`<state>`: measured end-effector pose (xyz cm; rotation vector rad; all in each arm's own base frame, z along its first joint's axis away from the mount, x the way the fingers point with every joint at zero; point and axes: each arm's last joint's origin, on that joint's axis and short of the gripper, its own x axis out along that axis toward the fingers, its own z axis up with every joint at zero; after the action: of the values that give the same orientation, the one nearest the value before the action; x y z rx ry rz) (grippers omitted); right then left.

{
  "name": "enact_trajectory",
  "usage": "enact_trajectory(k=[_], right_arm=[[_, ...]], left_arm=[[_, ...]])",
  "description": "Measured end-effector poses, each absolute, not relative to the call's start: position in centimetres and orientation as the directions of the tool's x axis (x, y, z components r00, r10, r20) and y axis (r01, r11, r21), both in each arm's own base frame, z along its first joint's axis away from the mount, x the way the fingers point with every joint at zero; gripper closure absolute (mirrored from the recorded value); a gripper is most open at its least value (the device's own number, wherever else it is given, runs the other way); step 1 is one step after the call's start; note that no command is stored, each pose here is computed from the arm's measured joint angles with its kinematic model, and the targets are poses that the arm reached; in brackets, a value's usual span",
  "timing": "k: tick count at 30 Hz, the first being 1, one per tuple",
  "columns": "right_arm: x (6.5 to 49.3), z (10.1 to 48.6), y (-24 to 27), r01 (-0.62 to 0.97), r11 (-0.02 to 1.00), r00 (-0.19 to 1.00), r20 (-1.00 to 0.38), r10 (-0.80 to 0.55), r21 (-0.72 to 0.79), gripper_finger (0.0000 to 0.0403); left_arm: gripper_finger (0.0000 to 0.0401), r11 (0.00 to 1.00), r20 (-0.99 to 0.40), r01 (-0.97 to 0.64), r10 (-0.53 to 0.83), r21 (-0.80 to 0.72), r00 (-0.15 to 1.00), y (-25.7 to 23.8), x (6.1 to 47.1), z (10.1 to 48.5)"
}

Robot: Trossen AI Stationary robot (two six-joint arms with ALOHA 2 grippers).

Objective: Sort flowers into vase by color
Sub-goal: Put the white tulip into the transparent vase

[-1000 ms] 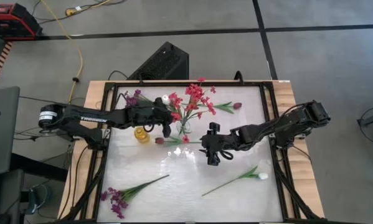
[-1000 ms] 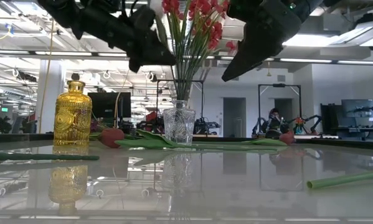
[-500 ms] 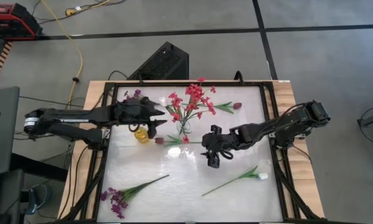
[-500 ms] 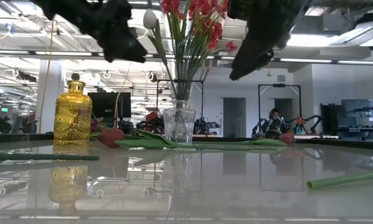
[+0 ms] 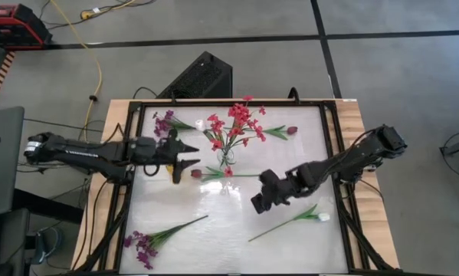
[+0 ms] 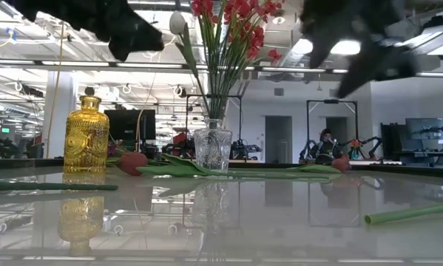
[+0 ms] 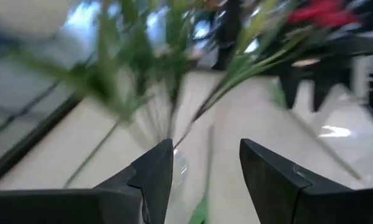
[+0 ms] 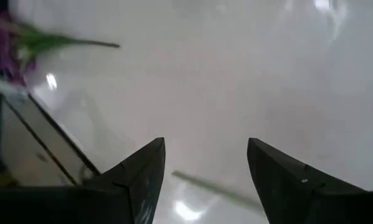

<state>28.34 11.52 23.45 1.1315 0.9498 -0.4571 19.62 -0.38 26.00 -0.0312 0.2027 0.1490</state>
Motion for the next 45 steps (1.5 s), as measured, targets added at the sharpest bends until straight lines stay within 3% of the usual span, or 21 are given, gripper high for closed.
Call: enact_trajectory(k=[3, 9, 13, 18, 21, 25, 30, 32, 38, 42, 45], right_arm=[[27.3, 22.9, 13.2, 0.822, 0.209, 0.522, -0.848, 0.093, 0.529, 0.0148], [25.2, 21.0, 16.6, 0.889, -0.119, 0.447, -0.895, 0.021, 0.441, 0.0148], [25.1, 18.5, 18.4, 0.935, -0.124, 0.341, -0.937, 0.072, 0.331, 0.0148], [27.3, 17.5, 18.6, 0.94, -0.126, 0.33, -0.939, 0.093, 0.318, 0.0148], [27.9, 17.9, 18.5, 0.958, -0.035, 0.288, -0.944, 0.159, 0.286, 0.0148], [28.2, 18.8, 18.2, 0.884, 0.325, 0.279, -0.937, 0.208, 0.336, 0.0148], [28.2, 18.5, 18.0, 0.548, 0.776, 0.28, -0.943, 0.183, 0.313, 0.0148], [28.1, 17.9, 18.1, 0.369, 0.89, 0.264, -0.949, 0.175, 0.267, 0.0148], [27.2, 16.8, 18.3, 0.032, 0.988, 0.168, -0.975, 0.144, 0.151, 0.0148], [26.5, 16.2, 18.1, -0.025, 0.996, 0.091, -0.992, 0.093, 0.091, 0.0148], [26.1, 15.5, 18.4, -0.044, 0.997, 0.039, -0.997, 0.066, 0.064, 0.0148]], left_arm=[[0.0227, 0.995, -0.119, -0.076, 0.083, 0.064, 0.989, -1.5, 19.6, 25.4], [0.0227, 0.981, -0.093, -0.037, 0.056, 0.191, 0.994, -2.2, 19.3, 24.3], [0.0227, 0.979, -0.072, -0.041, 0.057, 0.2, 0.996, -2.1, 19.1, 24.6], [0.0227, 0.973, -0.088, -0.033, 0.054, 0.228, 0.995, -2.2, 19.1, 24.4], [0.0227, 0.973, -0.094, -0.031, 0.054, 0.23, 0.994, -2.2, 19.1, 24.4], [0.0227, 0.971, -0.094, -0.022, 0.045, 0.24, 0.995, -2.2, 19.1, 24.4], [0.0227, 0.967, -0.09, 0.013, 0.01, 0.253, 0.996, -2.3, 19.1, 24.4], [0.0227, 0.967, -0.09, 0.03, -0.007, 0.253, 0.996, -2.3, 19.1, 24.4], [0.0227, 0.964, -0.098, 0.181, -0.165, 0.193, 0.981, -2.8, 19.1, 24.3], [0.0227, 0.938, -0.094, 0.315, -0.304, 0.144, 0.948, -3.2, 19.0, 24.4], [0.0227, 0.932, -0.089, 0.342, -0.333, 0.118, 0.939, -3.3, 19.0, 24.4]])
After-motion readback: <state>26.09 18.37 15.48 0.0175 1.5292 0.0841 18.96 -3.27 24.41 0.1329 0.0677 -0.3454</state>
